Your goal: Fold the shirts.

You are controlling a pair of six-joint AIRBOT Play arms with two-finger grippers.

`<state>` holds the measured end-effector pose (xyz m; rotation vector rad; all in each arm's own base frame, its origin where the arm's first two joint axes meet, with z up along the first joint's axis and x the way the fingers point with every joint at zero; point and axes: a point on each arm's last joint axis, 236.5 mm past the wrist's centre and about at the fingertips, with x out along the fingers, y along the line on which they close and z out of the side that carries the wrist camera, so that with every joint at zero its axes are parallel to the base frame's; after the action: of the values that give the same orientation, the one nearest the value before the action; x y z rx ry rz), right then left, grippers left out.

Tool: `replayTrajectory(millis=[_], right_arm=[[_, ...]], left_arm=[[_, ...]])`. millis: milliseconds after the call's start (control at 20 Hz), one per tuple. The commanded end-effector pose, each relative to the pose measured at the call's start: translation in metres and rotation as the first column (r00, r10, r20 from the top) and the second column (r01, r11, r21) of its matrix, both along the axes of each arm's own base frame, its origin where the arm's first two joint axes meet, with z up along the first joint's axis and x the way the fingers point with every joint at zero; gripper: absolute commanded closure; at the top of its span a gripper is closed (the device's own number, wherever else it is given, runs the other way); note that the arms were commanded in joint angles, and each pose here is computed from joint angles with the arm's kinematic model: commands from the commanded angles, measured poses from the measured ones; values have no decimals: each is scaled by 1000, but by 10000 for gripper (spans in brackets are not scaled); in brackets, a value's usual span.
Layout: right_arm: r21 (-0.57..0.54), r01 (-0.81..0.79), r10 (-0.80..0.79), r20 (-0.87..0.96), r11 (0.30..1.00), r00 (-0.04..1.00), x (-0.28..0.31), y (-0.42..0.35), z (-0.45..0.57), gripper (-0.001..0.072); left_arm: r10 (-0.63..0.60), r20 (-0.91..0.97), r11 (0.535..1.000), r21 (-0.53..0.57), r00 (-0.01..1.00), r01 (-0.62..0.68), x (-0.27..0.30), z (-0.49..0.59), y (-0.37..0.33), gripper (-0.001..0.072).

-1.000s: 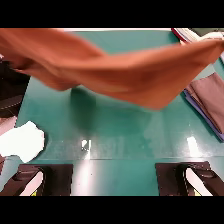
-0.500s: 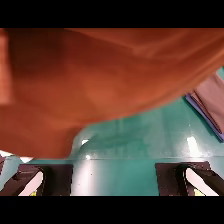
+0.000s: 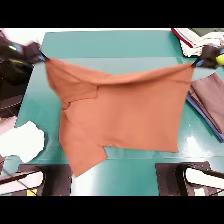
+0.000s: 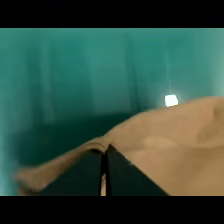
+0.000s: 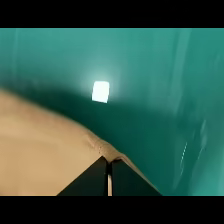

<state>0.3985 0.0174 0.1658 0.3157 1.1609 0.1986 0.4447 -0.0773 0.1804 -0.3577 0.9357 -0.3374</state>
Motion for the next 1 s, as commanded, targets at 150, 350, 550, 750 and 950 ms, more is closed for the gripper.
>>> replayTrajectory(millis=[150,350,550,750,950], right_arm=[[46,4,5,-197,999,980,58,-9,-132,697],[33,-31,37,-168,999,985,78,-13,-124,697],[-27,-90,80,-264,996,961,51,-25,-130,697],[1,-94,87,-393,996,915,16,-20,-169,697],[31,-90,94,-486,995,869,-11,-15,-199,695]], left_arm=[[0,-180,990,-136,984,-25,59,-131,-15,687],[-14,-166,993,-121,986,-6,62,-136,-10,686],[-127,-320,992,-26,939,126,16,-160,2,686],[-146,-443,987,-1,885,163,-16,-190,8,686],[-130,-503,989,-11,854,145,-35,-221,8,686]])
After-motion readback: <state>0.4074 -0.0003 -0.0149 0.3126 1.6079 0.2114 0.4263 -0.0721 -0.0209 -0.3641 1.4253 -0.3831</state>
